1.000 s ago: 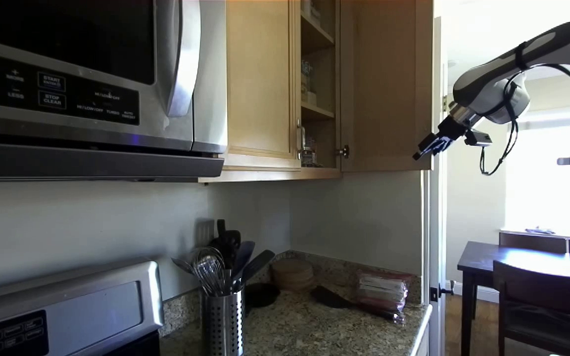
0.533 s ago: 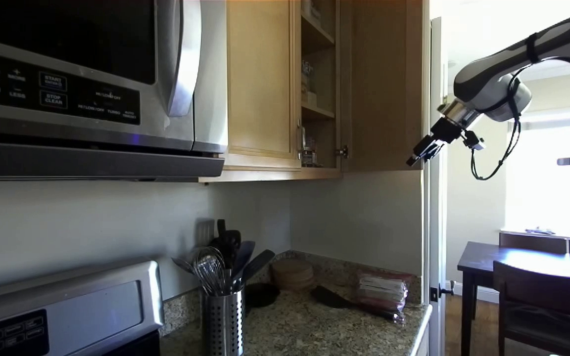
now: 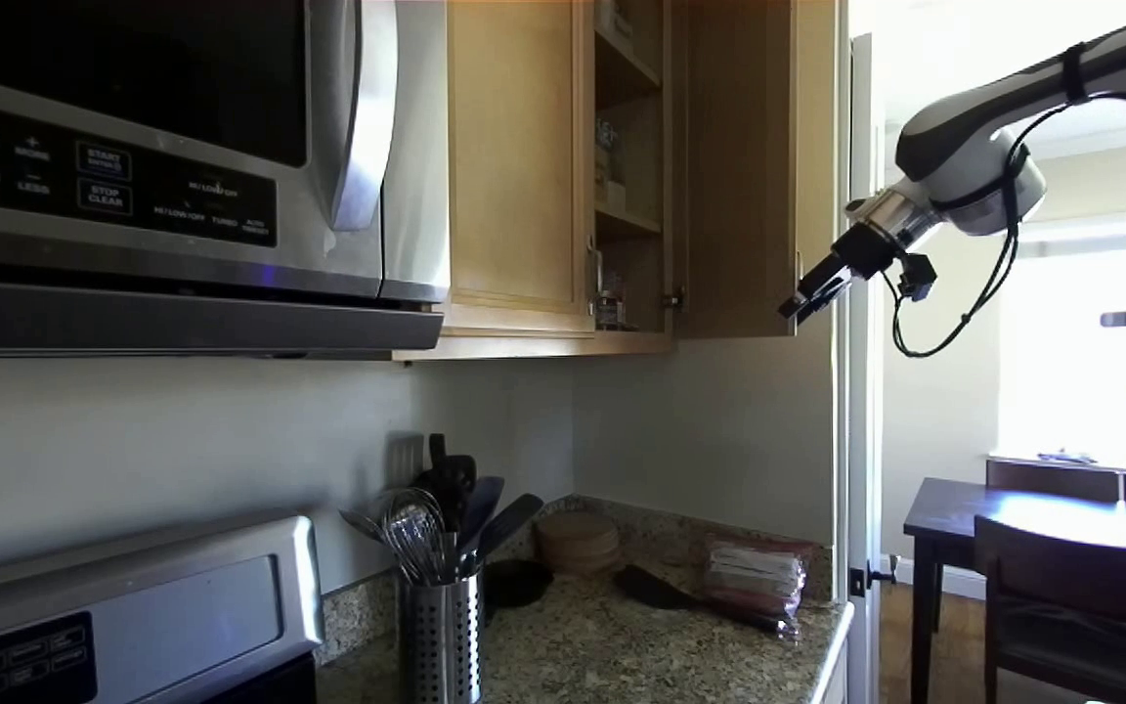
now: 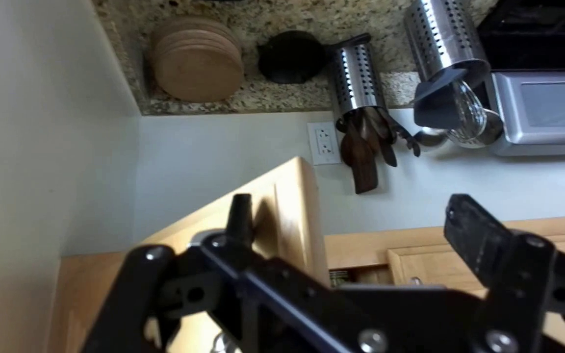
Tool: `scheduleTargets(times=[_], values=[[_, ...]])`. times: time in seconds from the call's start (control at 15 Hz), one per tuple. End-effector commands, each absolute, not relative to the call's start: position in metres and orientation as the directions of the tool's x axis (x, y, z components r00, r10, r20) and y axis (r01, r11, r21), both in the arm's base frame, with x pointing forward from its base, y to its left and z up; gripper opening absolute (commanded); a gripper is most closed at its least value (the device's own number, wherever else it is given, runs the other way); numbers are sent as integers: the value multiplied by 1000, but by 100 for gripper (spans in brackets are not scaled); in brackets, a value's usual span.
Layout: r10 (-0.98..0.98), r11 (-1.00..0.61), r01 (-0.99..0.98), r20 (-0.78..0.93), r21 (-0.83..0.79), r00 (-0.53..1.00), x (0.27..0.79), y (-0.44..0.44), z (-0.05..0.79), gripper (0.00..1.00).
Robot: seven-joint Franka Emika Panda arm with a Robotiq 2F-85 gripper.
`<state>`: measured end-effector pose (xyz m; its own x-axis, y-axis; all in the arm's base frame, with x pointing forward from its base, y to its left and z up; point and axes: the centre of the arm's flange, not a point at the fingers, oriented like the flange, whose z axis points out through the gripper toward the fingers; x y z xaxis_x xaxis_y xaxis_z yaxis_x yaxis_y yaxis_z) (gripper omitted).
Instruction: Close the right cabinet door
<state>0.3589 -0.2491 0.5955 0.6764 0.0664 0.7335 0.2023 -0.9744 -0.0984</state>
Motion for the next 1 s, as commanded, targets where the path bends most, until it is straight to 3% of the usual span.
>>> scheduleTargets(times=[0.0, 0.4, 0.93], values=[[96, -921, 349, 766, -174, 636, 351, -223, 602, 100], [156, -769, 558, 755, -312, 637, 348, -193, 614, 100], [171, -942, 316, 645, -115, 744, 318, -279, 589, 100]])
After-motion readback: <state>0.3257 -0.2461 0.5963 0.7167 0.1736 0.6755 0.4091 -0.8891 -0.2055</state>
